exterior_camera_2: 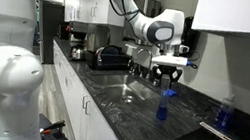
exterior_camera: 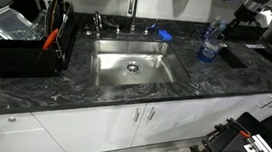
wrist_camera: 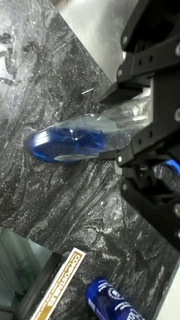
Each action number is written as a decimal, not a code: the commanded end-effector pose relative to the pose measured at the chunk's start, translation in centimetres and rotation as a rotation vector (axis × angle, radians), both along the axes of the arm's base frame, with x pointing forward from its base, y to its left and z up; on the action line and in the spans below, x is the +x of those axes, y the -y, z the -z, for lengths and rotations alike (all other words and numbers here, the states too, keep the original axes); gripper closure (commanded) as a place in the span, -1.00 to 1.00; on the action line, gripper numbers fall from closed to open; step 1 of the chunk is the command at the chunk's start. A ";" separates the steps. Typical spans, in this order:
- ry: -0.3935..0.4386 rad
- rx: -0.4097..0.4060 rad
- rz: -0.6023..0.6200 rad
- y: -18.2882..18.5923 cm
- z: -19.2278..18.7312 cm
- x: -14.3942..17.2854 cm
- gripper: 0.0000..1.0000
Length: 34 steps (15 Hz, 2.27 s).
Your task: Move the detergent bottle backwards
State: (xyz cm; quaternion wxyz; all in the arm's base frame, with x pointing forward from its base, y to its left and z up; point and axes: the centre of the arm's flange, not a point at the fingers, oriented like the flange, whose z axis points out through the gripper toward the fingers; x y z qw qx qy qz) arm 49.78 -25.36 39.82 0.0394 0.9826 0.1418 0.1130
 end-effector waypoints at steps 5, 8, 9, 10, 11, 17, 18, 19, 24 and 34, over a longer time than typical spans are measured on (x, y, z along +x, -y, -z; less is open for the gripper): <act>0.051 0.047 0.293 5.2 -0.2 5.7 0.51; 0.068 0.064 0.374 7.0 -0.1 6.3 0.51; 0.076 0.074 0.397 7.3 -0.1 6.2 0.51; 0.079 0.081 0.418 7.5 -0.1 6.2 0.51; 0.084 0.092 0.436 7.7 -0.1 6.1 0.51; 0.073 0.110 0.461 7.5 0.0 6.0 -0.73; 0.070 0.112 0.461 7.4 -0.1 5.9 -0.90; 0.062 0.116 0.455 7.2 -0.3 5.6 -0.97; -0.044 0.113 0.440 5.5 -1.0 2.7 -1.00; -0.200 0.063 0.366 3.1 -6.5 -5.2 -1.00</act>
